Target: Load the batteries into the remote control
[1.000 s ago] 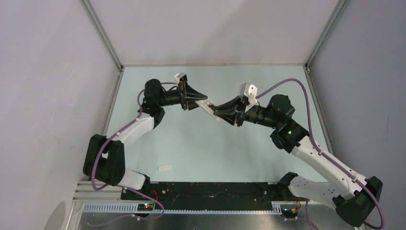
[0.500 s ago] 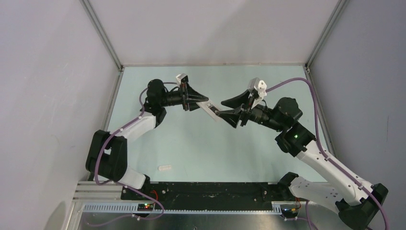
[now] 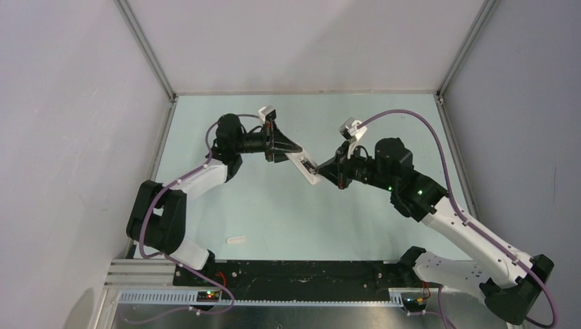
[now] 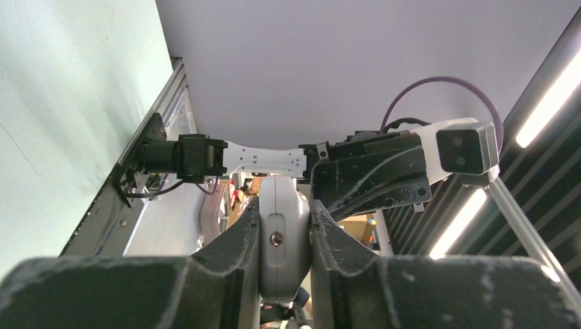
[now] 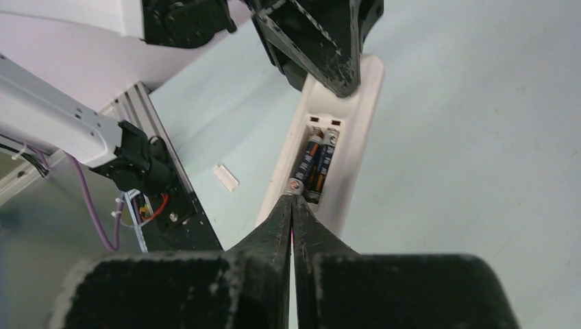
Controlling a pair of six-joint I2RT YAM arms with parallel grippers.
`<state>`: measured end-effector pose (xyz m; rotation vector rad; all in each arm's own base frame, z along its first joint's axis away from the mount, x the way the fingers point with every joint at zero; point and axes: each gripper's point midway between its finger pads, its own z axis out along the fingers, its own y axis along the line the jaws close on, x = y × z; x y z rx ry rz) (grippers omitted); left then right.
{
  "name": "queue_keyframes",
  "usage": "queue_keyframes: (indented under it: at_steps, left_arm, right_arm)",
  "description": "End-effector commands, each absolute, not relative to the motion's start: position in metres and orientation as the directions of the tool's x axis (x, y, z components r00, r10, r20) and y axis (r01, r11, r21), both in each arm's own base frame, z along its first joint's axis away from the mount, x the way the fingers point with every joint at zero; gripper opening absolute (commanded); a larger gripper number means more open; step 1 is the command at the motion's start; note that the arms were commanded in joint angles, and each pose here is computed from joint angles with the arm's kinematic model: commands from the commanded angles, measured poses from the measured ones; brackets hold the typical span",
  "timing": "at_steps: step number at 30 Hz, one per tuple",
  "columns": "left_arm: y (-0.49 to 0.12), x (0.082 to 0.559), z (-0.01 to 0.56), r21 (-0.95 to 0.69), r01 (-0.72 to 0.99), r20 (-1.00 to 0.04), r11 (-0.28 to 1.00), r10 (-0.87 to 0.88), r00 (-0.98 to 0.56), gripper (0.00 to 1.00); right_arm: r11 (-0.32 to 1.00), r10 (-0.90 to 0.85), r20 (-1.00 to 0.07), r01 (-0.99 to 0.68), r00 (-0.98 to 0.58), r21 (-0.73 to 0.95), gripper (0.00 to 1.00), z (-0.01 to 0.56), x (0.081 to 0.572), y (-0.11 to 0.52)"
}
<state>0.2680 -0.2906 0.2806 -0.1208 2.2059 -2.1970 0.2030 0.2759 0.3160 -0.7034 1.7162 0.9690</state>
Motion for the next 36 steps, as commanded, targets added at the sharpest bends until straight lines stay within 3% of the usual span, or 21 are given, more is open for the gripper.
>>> queue_keyframes:
  at_steps: [1, 16, 26, 36]
  left_arm:
    - [-0.294, 0.260, 0.302, -0.990, 0.138, -0.138, -0.031, -0.018, -0.990, 0.00]
    - [-0.295, 0.259, 0.297, -0.990, 0.136, -0.136, -0.026, -0.005, -0.991, 0.00]
    - [-0.296, 0.264, 0.289, -0.997, 0.079, -0.078, -0.015, -0.029, -0.997, 0.00]
    - [-0.296, 0.263, 0.285, -0.998, 0.067, -0.066, -0.011, -0.034, -0.997, 0.00]
  right_arm:
    - [0.535, -0.050, -0.942, -0.805, -0.332, 0.255, 0.02, 0.320, 0.206, 0.277]
    - [0.549, -0.054, -0.954, -0.807, -0.295, 0.218, 0.00, 0.324, 0.207, 0.275]
    - [0.493, -0.103, -0.959, -0.851, -0.266, 0.183, 0.08, 0.322, 0.195, 0.275]
    - [0.472, -0.098, -0.961, -0.862, -0.260, 0.185, 0.09, 0.323, 0.195, 0.281]
